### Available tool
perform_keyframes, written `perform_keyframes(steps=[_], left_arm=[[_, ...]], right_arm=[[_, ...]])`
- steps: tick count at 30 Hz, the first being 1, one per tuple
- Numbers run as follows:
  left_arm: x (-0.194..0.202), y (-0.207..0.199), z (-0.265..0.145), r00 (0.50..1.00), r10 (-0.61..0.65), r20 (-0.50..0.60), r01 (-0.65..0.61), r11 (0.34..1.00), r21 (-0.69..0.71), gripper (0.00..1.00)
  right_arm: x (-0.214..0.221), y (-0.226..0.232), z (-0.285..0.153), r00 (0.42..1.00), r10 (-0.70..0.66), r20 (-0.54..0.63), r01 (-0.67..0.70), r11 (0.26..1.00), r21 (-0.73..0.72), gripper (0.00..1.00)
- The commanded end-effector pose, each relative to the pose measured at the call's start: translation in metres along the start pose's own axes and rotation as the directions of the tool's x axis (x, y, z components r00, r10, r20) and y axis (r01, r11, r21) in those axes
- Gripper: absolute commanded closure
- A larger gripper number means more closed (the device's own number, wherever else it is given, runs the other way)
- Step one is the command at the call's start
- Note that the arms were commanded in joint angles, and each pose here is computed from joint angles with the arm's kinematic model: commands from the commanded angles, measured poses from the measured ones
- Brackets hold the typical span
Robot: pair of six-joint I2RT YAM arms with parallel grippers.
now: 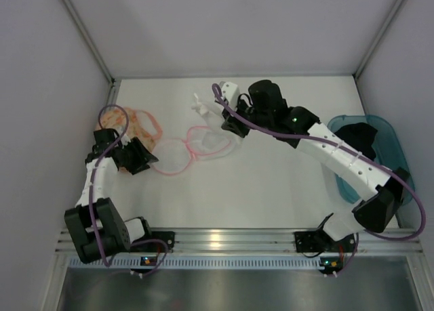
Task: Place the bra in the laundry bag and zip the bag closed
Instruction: Place the bra in the laundry bag.
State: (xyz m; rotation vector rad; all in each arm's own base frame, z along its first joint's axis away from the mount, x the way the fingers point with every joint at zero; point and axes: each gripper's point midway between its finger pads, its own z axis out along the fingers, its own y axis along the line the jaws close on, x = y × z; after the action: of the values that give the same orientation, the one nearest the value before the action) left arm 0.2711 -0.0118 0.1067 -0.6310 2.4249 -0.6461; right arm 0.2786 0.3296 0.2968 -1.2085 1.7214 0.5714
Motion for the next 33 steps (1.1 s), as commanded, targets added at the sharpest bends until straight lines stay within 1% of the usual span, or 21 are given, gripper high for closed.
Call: perform_keyframes(steps=[1, 4, 8, 10, 11, 12, 16, 21, 25, 26, 28, 29, 31, 32, 33], left_arm=[[0.015, 0.020, 0.012, 0.988, -0.109, -0.113, 0.101, 0.992, -0.074, 0.46], [0.021, 0.031, 0.020, 0.979, -0.139, -0.151, 0.122, 0.986, -0.115, 0.44], [0.025, 0.043, 0.029, 0.980, -0.131, -0.148, 0.110, 0.984, -0.140, 0.42], [0.020, 0.040, 0.036, 0.987, -0.106, -0.124, 0.094, 0.991, -0.096, 0.41], [0.022, 0.039, 0.039, 0.986, -0.115, -0.123, 0.105, 0.991, -0.081, 0.41], [0.012, 0.033, 0.043, 0.992, -0.094, -0.087, 0.092, 0.995, -0.031, 0.40], [0.002, 0.027, 0.056, 0.992, -0.121, -0.043, 0.122, 0.992, 0.033, 0.39], [-0.002, 0.022, 0.065, 0.990, -0.138, -0.035, 0.141, 0.987, 0.079, 0.41], [-0.008, 0.010, 0.067, 0.989, -0.148, -0.011, 0.148, 0.978, 0.145, 0.51], [-0.009, 0.007, 0.068, 0.990, -0.143, -0.005, 0.142, 0.976, 0.166, 0.57], [-0.004, 0.002, 0.073, 0.988, -0.151, -0.021, 0.152, 0.972, 0.177, 0.63], [-0.003, -0.001, 0.074, 0.989, -0.149, -0.025, 0.151, 0.971, 0.185, 0.74], [0.001, -0.015, 0.073, 0.992, -0.117, -0.045, 0.124, 0.967, 0.221, 0.91], [-0.002, -0.023, 0.070, 0.994, -0.102, -0.039, 0.108, 0.964, 0.243, 0.97], [0.003, -0.027, 0.066, 0.992, -0.106, -0.062, 0.118, 0.962, 0.246, 1.00]], right_arm=[[-0.037, -0.008, 0.000, 0.994, 0.019, 0.111, -0.020, 1.000, 0.003, 1.00], [-0.037, -0.010, 0.007, 0.994, 0.025, 0.105, -0.025, 1.000, 0.001, 1.00], [-0.038, -0.011, 0.011, 0.994, 0.025, 0.104, -0.024, 1.000, -0.004, 1.00], [-0.036, -0.011, 0.015, 0.995, 0.032, 0.098, -0.031, 0.999, -0.014, 1.00], [-0.036, -0.010, 0.017, 0.995, 0.036, 0.098, -0.034, 0.999, -0.019, 1.00], [-0.034, -0.009, 0.019, 0.994, 0.044, 0.095, -0.042, 0.999, -0.032, 1.00], [-0.036, -0.008, 0.022, 0.993, 0.058, 0.106, -0.053, 0.997, -0.050, 1.00], [-0.042, -0.009, 0.027, 0.989, 0.069, 0.132, -0.059, 0.995, -0.075, 1.00], [-0.047, -0.009, 0.032, 0.984, 0.088, 0.152, -0.072, 0.992, -0.104, 1.00], [-0.048, -0.010, 0.033, 0.983, 0.093, 0.156, -0.077, 0.992, -0.104, 1.00], [-0.050, -0.011, 0.037, 0.981, 0.105, 0.166, -0.089, 0.991, -0.104, 1.00], [-0.051, -0.012, 0.037, 0.979, 0.108, 0.172, -0.091, 0.990, -0.104, 1.00], [-0.053, -0.013, 0.039, 0.975, 0.118, 0.188, -0.099, 0.990, -0.103, 1.00], [-0.049, -0.012, 0.042, 0.976, 0.119, 0.183, -0.100, 0.989, -0.107, 1.00], [-0.049, -0.011, 0.040, 0.976, 0.114, 0.188, -0.094, 0.990, -0.108, 1.00]])
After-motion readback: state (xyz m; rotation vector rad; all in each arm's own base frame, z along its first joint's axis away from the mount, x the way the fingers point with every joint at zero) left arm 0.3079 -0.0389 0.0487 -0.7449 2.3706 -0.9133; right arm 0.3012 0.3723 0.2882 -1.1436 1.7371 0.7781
